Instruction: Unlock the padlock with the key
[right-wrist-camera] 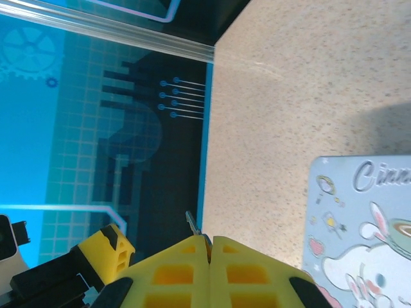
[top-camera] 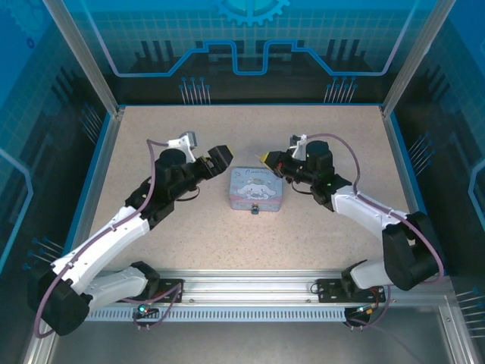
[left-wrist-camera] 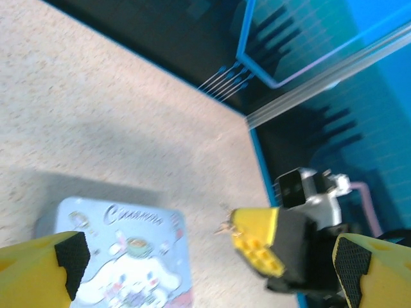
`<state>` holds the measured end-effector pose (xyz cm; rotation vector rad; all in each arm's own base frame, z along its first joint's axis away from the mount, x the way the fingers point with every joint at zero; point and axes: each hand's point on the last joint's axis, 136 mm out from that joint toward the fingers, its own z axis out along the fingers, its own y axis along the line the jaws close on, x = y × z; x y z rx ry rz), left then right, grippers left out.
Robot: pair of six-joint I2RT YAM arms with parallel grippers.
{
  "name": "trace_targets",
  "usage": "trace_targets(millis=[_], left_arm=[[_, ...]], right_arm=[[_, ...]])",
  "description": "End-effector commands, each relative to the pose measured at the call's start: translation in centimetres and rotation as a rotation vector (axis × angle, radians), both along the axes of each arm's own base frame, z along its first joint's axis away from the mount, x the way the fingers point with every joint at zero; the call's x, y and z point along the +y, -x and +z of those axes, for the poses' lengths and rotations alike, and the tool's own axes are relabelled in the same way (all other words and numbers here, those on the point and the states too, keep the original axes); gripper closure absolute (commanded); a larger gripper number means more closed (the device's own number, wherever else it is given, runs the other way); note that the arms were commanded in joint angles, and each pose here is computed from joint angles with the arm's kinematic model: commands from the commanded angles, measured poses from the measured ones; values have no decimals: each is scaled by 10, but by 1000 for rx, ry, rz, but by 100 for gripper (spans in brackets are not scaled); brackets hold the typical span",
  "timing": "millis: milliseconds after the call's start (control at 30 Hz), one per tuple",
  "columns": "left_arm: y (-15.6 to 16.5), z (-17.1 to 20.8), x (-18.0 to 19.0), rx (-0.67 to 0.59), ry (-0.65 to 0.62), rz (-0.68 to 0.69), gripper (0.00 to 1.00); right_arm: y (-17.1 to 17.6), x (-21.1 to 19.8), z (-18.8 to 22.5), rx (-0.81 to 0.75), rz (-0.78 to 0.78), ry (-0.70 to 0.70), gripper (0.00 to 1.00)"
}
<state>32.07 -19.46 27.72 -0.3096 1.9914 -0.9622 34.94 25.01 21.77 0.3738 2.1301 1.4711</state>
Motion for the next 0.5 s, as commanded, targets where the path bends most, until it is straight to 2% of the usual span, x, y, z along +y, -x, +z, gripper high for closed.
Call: trace_targets(millis=[0, 167, 467], left_arm=[[19, -38, 8, 99, -152, -55, 1], [28, -62, 24, 122, -184, 5, 1], [54, -102, 9, 164, -262, -96, 1]], right_arm=[[7, -12, -11, 47, -24, 88, 100], [17, -20, -11, 95, -32, 123, 100], [23, -24, -19, 144, -25, 161, 100]])
